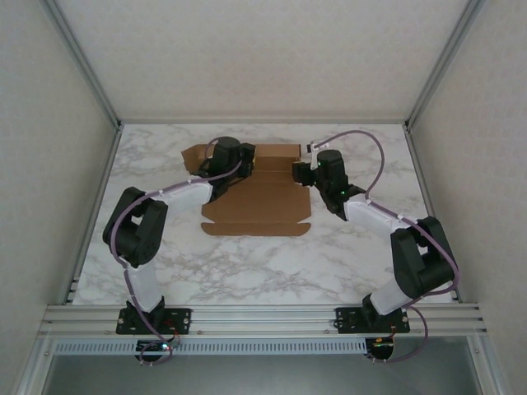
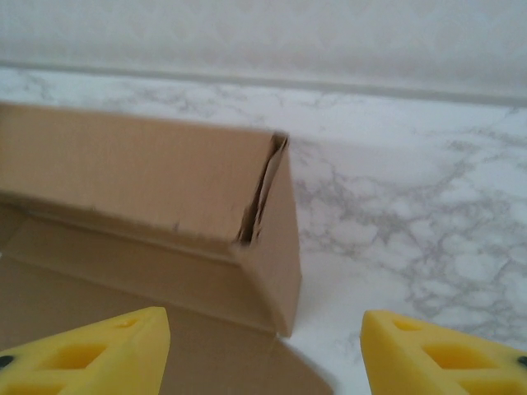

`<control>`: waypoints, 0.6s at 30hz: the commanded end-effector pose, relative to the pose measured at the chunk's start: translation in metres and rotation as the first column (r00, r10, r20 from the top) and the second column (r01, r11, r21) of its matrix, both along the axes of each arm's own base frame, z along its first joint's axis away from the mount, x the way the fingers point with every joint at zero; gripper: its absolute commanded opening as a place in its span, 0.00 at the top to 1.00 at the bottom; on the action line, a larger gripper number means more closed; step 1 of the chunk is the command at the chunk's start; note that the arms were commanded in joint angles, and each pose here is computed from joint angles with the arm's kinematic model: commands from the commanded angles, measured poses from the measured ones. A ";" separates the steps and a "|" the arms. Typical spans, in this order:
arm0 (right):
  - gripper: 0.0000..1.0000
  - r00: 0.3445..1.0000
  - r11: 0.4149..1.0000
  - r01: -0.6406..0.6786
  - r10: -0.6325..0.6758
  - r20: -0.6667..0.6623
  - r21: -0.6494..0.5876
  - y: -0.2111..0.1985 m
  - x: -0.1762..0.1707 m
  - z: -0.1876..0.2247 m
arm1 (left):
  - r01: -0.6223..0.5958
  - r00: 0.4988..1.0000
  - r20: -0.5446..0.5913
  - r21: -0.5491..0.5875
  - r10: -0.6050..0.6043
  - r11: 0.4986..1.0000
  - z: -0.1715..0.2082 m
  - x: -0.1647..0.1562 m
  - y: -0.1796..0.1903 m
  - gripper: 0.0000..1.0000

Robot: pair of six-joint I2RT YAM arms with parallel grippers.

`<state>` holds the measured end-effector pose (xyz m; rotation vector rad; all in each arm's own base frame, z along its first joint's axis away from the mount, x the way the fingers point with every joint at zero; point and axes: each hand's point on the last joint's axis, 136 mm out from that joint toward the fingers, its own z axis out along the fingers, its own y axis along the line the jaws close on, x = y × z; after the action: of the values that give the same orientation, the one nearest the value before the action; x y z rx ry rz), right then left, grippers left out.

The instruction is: Fold the paper box

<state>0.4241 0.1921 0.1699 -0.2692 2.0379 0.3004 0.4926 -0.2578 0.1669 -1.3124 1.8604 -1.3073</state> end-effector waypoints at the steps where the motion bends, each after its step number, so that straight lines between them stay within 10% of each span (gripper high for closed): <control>1: 0.38 0.998 0.991 0.054 -0.052 -0.019 0.122 -0.013 0.013 0.029 | -0.013 0.996 -0.090 0.030 0.016 0.999 -0.025 -0.004 -0.004 0.78; 5: 0.42 1.000 0.976 0.017 -0.014 -0.017 0.216 -0.007 0.012 0.051 | -0.014 0.994 -0.111 0.006 0.014 1.000 -0.030 -0.004 -0.008 0.78; 18: 0.45 0.976 0.960 -0.191 0.208 0.064 -0.206 0.002 0.012 -0.023 | -0.072 0.986 -0.147 0.032 0.076 0.997 -0.023 -0.010 -0.005 0.78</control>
<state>0.4308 0.1834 0.1595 -0.4795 1.9969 0.2634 0.4936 -0.2645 0.1653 -1.3894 1.8520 -1.2641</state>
